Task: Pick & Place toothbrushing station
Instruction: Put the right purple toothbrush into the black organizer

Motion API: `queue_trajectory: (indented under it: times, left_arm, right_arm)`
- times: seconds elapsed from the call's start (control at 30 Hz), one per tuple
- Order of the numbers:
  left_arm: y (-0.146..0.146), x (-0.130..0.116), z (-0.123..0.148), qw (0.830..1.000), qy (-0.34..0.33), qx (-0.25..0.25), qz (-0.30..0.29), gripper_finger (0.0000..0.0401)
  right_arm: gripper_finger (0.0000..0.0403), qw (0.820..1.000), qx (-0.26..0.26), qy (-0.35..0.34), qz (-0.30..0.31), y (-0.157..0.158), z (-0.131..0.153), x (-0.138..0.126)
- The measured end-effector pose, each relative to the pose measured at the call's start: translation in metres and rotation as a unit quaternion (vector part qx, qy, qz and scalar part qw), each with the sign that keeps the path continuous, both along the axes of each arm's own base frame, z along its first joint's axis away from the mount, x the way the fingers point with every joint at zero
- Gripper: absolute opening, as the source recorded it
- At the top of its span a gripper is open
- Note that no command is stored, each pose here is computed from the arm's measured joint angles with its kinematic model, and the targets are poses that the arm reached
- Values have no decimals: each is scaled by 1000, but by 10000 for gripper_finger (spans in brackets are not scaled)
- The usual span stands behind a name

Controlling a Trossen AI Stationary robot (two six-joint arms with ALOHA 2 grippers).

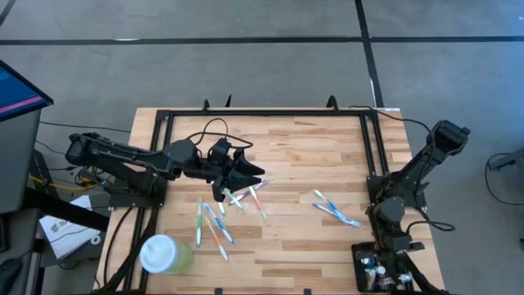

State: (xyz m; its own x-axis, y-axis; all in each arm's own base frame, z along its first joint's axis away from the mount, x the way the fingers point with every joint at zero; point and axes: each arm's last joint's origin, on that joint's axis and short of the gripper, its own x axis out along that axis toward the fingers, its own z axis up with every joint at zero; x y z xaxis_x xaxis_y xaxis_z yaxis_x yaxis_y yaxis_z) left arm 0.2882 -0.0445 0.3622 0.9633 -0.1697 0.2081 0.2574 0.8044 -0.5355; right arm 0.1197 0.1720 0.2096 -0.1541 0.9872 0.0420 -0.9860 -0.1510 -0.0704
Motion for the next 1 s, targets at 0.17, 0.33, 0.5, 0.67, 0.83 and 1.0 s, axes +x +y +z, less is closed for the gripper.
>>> queue_trajectory:
  times: [0.17,0.33,0.5,0.67,0.83,1.0]
  left_arm:
    - [0,0,0,1000,1,0,0,168]
    - [0,0,0,1000,2,0,0,168]
    - [0,0,-1,1000,3,0,0,168]
    - [0,0,-1,1000,3,1,0,168]
    - [0,0,-1,1000,4,1,0,168]
    - [0,0,-1,1000,4,-2,0,168]
  right_arm:
    - [6,1000,-16,5,-1,0,-4,0]
    - [6,1000,-28,5,2,1,-7,-1]
    - [6,999,-42,11,9,7,-15,-1]
    - [9,998,-55,25,4,12,-26,2]
    - [16,998,-53,26,6,15,-31,5]
    - [23,998,-50,32,9,18,-33,6]
